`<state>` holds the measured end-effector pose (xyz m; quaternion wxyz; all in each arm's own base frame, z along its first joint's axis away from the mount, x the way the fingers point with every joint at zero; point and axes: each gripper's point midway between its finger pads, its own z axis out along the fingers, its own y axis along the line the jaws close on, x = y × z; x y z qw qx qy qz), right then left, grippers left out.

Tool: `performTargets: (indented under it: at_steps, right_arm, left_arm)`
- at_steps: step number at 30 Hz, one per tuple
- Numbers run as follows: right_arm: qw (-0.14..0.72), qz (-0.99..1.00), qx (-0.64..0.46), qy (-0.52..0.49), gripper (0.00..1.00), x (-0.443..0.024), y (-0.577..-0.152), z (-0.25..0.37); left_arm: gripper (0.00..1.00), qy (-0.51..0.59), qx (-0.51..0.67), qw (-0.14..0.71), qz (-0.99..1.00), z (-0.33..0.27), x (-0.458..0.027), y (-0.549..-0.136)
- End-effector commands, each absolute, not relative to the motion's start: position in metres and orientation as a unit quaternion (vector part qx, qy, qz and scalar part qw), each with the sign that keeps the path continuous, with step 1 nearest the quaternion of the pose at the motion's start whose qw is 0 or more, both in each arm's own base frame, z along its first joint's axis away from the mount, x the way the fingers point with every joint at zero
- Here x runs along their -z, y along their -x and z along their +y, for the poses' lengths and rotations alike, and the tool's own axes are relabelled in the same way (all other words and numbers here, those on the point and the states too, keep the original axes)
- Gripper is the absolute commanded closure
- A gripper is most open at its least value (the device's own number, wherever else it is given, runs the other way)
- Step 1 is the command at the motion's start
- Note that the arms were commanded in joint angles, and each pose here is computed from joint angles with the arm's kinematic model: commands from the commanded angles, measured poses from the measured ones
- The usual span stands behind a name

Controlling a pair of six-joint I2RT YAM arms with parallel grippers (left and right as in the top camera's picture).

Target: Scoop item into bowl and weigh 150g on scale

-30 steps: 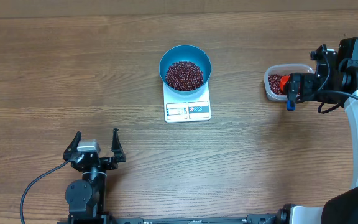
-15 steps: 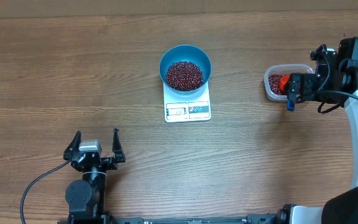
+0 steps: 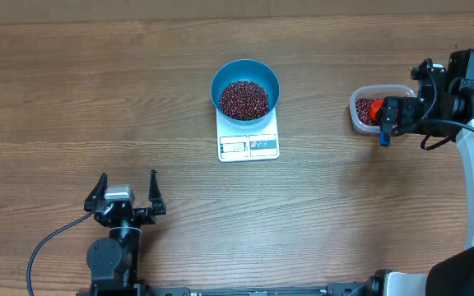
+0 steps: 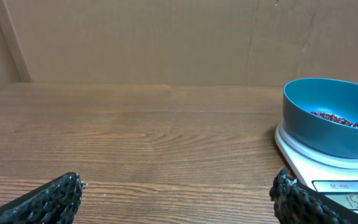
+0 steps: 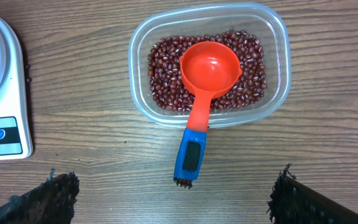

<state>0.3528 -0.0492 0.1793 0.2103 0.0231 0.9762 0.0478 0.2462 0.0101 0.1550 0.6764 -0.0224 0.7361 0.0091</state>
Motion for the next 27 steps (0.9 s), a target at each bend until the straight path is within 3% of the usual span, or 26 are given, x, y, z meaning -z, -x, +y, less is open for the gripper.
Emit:
performTargets:
  at_steps: [1,23,27]
  right_arm:
    - [0.234,0.971,-0.046,-0.022,0.00,-0.195,-0.358,-0.050]
    - [0.232,0.971,-0.047,-0.021,0.00,-0.197,-0.354,-0.049]
    - [0.263,0.963,-0.063,-0.013,0.00,-0.208,-0.362,-0.043]
  left_arm:
    - [0.00,0.009,-0.013,0.679,0.734,0.008,-0.156,-0.246]
    - [0.01,0.009,-0.013,0.679,0.734,0.008,-0.156,-0.246]
    - [0.01,0.009,-0.013,0.679,0.734,0.008,-0.156,-0.246]
